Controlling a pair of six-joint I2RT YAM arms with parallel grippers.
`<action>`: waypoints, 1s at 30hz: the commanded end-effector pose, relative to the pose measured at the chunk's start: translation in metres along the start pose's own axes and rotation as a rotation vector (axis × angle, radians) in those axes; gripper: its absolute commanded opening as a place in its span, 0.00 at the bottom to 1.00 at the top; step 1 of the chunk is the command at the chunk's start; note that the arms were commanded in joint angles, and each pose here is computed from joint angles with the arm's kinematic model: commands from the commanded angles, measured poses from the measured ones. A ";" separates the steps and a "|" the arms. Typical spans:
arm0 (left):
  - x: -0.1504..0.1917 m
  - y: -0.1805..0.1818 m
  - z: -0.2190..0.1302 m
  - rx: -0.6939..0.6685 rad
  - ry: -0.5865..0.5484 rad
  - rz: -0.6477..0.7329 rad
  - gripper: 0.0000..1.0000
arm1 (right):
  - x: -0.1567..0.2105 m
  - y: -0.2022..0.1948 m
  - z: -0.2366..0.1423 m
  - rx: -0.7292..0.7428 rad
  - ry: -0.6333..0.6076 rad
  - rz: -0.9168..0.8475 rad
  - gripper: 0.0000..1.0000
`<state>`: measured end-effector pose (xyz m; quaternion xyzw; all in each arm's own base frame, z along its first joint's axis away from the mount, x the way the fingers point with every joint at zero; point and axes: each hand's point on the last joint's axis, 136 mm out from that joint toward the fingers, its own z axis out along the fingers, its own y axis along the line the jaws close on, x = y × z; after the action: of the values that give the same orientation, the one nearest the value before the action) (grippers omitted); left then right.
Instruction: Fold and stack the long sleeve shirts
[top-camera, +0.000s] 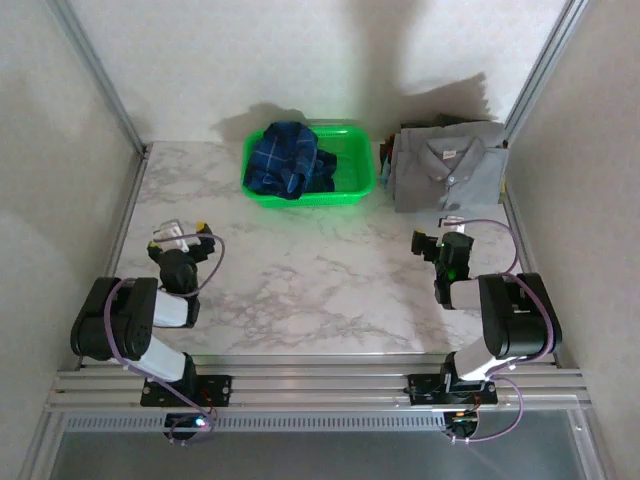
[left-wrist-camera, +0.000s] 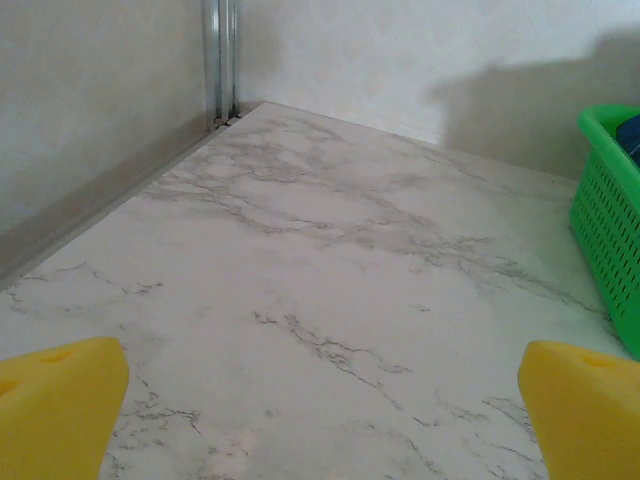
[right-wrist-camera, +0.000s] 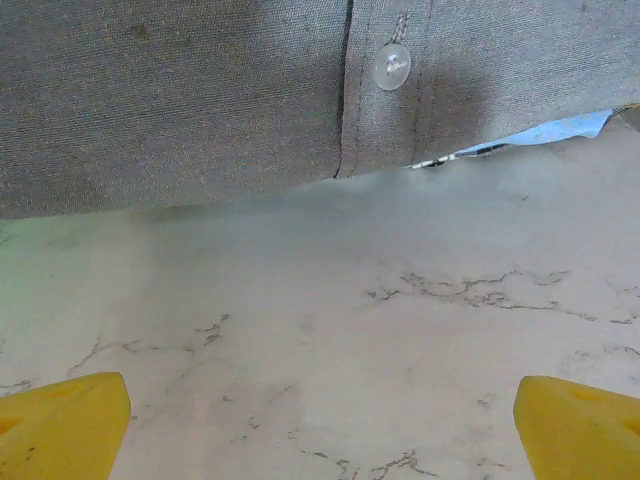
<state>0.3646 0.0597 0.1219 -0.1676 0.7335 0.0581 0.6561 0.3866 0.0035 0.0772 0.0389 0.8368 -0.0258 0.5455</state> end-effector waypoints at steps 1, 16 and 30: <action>-0.010 -0.002 -0.001 0.000 -0.042 -0.027 0.99 | -0.009 0.001 0.002 -0.003 -0.024 0.003 0.99; -0.010 -0.001 -0.001 0.000 -0.042 -0.027 1.00 | -0.009 0.001 0.002 -0.003 -0.022 0.004 0.99; -0.042 -0.136 0.051 0.118 0.611 -0.204 1.00 | -0.096 0.084 -0.080 -0.268 0.498 0.226 0.99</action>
<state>0.4830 -0.0118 0.2745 -0.1694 0.7604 -0.0763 0.6223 0.4061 0.0657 0.2585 0.0367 0.8512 0.0994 0.5140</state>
